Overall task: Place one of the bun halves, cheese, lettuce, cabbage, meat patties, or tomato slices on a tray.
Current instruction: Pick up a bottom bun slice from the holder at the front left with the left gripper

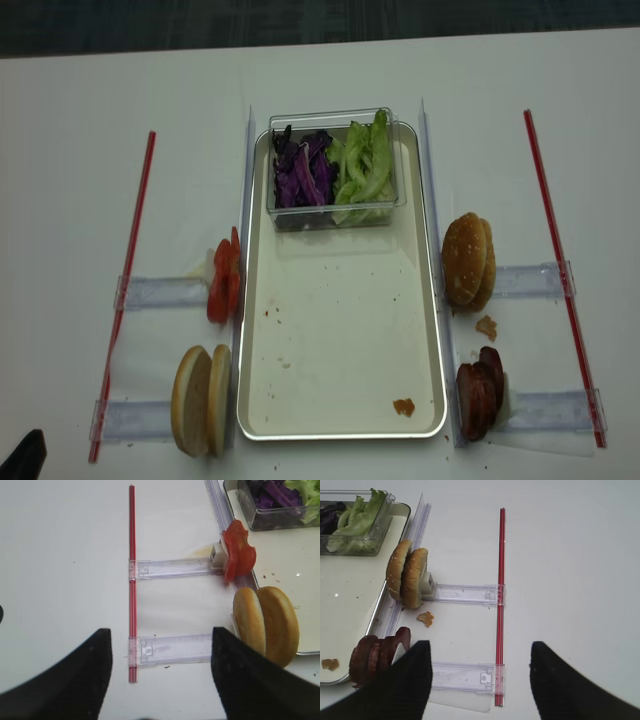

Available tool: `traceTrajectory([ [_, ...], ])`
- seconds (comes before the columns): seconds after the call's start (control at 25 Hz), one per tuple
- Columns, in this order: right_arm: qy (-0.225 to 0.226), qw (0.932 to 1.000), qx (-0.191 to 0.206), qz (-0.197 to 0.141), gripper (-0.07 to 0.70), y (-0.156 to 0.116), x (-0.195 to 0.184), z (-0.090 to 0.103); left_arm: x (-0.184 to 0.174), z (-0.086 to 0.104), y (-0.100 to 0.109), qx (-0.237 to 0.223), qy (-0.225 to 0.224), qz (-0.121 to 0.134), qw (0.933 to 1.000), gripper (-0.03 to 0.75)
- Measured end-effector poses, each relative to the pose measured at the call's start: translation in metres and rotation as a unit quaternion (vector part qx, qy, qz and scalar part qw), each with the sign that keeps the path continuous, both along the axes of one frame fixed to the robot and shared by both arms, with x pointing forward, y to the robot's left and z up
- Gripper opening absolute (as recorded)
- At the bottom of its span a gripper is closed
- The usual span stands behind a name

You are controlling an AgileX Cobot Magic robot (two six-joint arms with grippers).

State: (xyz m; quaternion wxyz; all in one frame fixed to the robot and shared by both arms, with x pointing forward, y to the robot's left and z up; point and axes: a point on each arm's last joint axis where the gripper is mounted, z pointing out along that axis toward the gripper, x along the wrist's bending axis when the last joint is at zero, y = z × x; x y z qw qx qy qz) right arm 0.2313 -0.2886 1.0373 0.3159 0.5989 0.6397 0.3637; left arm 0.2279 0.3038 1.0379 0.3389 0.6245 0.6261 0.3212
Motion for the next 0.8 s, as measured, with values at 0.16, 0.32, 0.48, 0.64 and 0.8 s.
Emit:
traceTrajectory([
  [0.16,0.000,1.0000,0.001,-0.001,0.477,0.000,0.000,0.000,0.000,0.000,-0.003,-0.013,0.001,-0.009,0.9999,0.411],
  [0.32,0.000,1.0000,0.001,-0.001,0.477,0.000,0.000,0.000,0.007,0.000,-0.005,-0.021,0.026,-0.015,0.9993,0.411],
  [0.48,0.000,1.0000,0.001,-0.001,0.477,0.000,0.000,0.000,0.017,0.000,-0.005,-0.020,0.060,-0.014,0.9979,0.411],
  [0.64,0.000,1.0000,0.001,-0.001,0.477,0.000,0.000,0.000,0.022,0.000,-0.006,-0.020,0.079,-0.014,0.9966,0.411],
  [0.8,0.000,1.0000,0.001,-0.001,0.477,0.000,0.000,0.000,0.024,0.000,-0.006,-0.019,0.086,-0.014,0.9960,0.406],
])
